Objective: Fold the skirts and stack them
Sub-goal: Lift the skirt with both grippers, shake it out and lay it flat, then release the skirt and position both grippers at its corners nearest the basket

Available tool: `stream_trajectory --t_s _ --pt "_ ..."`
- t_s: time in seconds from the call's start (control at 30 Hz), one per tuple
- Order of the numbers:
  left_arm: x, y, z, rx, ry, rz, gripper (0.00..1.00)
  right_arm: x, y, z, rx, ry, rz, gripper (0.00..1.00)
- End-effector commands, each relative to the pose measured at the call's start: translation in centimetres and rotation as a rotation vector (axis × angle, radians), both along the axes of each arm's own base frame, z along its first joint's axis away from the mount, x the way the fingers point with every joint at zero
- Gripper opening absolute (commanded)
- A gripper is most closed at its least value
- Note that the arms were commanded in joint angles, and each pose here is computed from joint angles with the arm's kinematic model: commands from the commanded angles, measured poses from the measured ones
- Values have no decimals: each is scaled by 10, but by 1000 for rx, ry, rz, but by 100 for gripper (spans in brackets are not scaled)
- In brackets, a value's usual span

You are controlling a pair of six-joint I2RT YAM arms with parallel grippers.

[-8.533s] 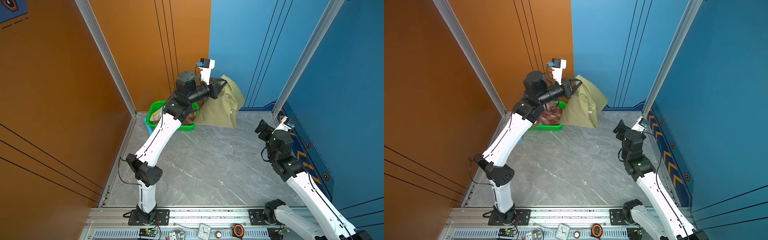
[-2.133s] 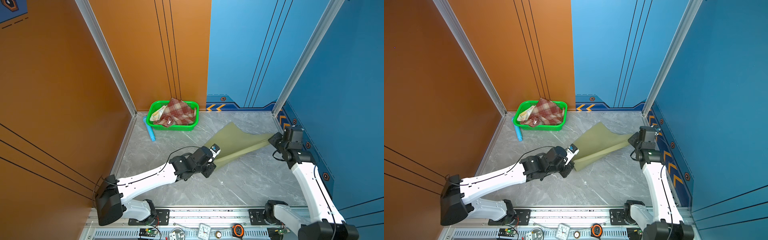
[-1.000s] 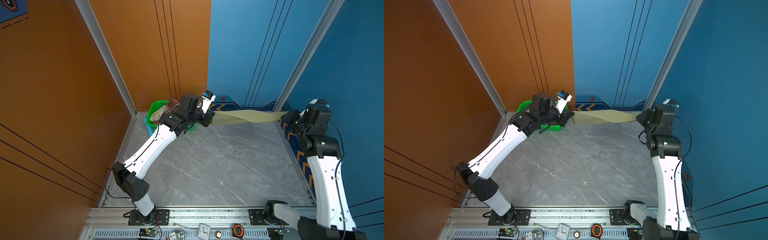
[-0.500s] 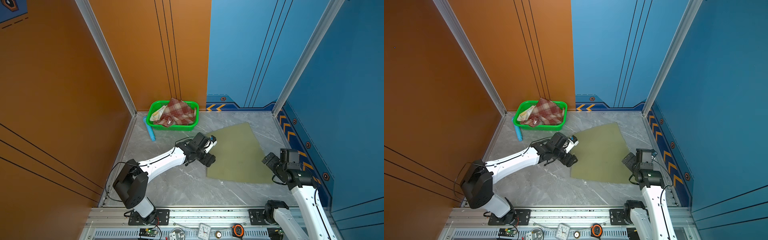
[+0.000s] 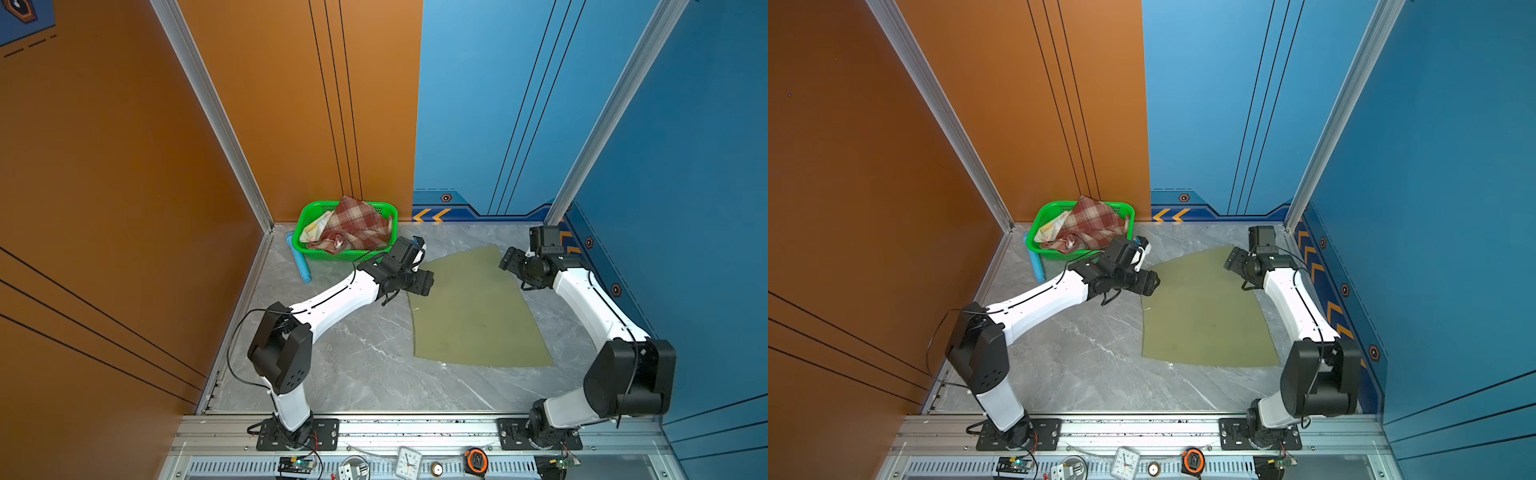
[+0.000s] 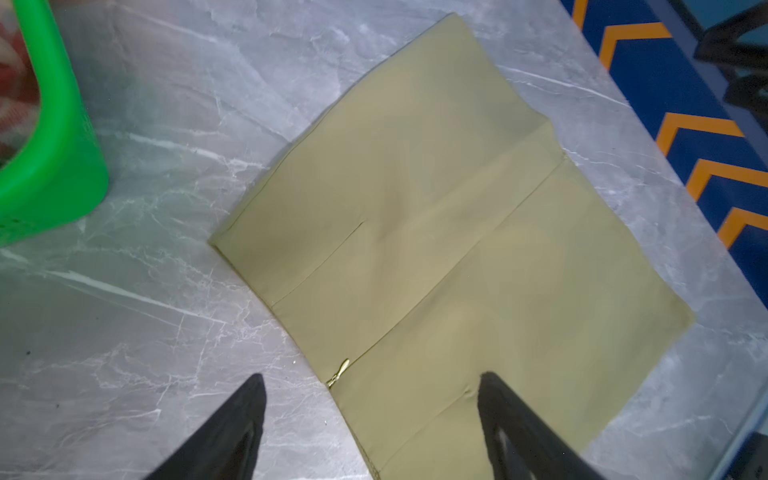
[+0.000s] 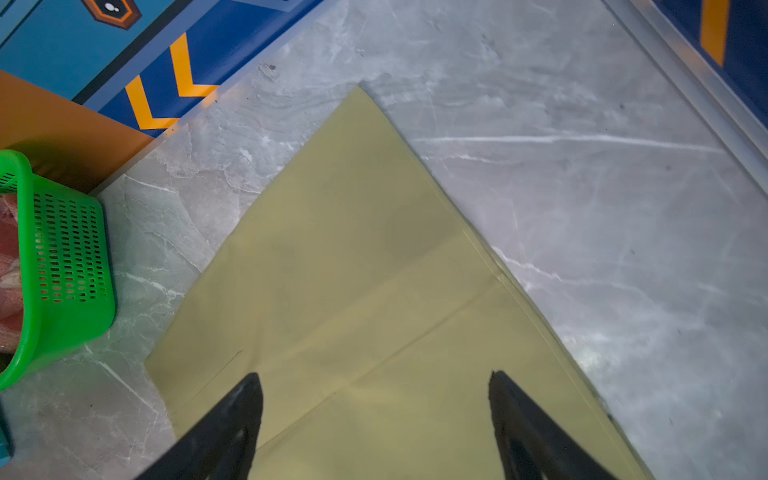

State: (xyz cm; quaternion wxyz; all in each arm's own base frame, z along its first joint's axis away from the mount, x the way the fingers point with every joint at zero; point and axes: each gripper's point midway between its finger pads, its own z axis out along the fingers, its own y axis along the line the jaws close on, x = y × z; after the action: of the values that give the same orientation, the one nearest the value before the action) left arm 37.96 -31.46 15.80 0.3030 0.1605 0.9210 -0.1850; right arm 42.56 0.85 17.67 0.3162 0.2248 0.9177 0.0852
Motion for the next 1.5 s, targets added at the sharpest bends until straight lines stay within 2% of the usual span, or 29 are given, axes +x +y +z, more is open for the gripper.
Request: stream_trajectory --t_s 0.0,0.2,0.4,0.6,0.8,1.47 --pt "12 19 -20 25 73 186 78 37 6 -5 -36 -19 108 81" --pt "33 35 -51 -20 125 392 74 80 8 -29 -12 12 189 70" --pt "54 44 -70 -14 117 506 71 107 6 -55 -17 41 249 68" --pt "71 40 -83 -25 125 553 66 125 -6 -79 -9 65 238 63" --pt "86 37 -98 -45 137 598 60 139 -18 -86 -15 61 226 61" --pt "112 38 -123 -77 178 670 54 180 -17 -113 0 46 291 55"
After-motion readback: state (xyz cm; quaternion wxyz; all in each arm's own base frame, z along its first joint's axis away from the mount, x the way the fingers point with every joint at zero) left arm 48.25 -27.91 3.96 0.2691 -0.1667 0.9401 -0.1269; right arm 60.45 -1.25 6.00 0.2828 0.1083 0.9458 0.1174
